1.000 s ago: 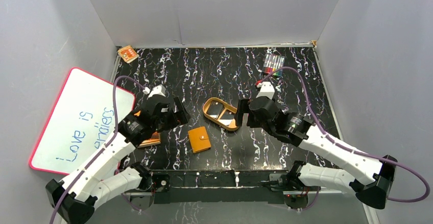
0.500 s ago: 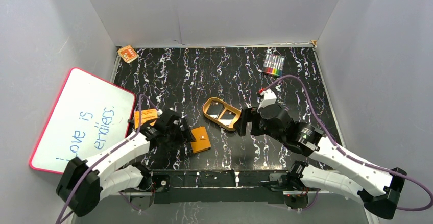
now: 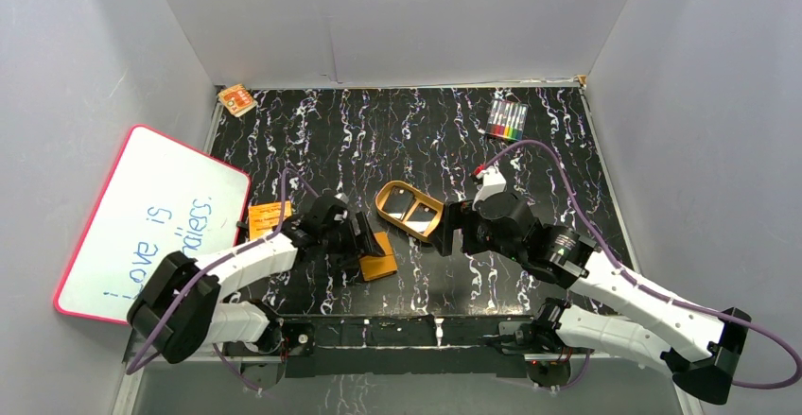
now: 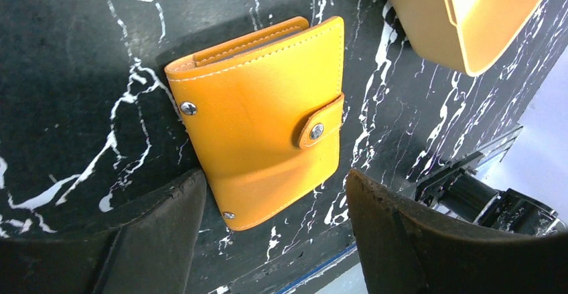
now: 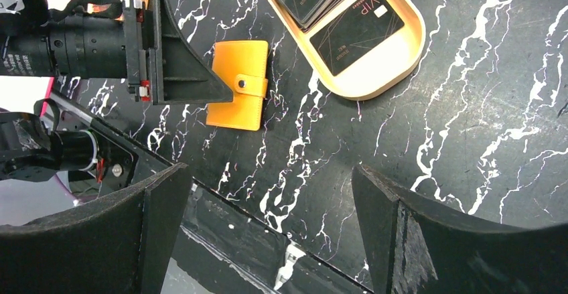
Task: Put the credit cards into the card holder
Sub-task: Reset both arms
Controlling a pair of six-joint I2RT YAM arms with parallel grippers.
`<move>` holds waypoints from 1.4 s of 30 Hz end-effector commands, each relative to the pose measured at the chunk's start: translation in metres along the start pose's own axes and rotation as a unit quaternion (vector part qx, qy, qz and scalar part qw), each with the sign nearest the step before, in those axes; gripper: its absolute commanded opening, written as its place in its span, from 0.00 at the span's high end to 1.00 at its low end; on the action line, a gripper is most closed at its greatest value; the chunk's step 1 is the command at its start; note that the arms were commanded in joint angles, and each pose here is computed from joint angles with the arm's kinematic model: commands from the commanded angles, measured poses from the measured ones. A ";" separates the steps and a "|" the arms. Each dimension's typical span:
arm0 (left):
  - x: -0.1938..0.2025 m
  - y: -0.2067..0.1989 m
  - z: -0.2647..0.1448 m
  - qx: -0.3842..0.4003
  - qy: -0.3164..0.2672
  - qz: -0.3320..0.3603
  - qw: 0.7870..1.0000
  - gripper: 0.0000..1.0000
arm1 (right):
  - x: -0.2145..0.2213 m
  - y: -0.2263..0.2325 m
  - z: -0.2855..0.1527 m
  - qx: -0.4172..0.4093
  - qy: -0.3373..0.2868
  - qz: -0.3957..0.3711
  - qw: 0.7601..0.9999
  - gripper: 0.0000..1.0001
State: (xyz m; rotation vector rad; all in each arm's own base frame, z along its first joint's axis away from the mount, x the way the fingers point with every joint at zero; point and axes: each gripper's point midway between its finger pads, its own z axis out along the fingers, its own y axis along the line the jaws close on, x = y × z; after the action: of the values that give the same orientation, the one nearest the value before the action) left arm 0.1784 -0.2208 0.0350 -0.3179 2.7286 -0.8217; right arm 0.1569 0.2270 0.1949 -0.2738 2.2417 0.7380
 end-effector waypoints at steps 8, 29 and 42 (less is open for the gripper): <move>-0.058 -0.010 -0.078 -0.073 -0.142 0.040 0.986 0.10 | -0.058 -0.004 -0.021 0.058 -0.086 0.007 0.995 0.02; -0.172 -0.166 -0.353 0.040 -0.448 0.153 0.880 0.05 | -0.299 0.051 -0.235 0.063 -0.458 -0.123 0.878 0.01; -0.180 -0.165 -0.368 0.043 -0.488 0.142 0.860 0.04 | -0.291 0.013 -0.202 0.169 -0.461 -0.047 0.870 0.01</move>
State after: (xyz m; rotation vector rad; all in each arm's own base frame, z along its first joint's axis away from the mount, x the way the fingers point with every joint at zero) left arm 0.2523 -0.1287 0.4423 -0.2003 1.7905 -0.5011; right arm 0.2383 0.1159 0.5138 0.0876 1.4422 0.2484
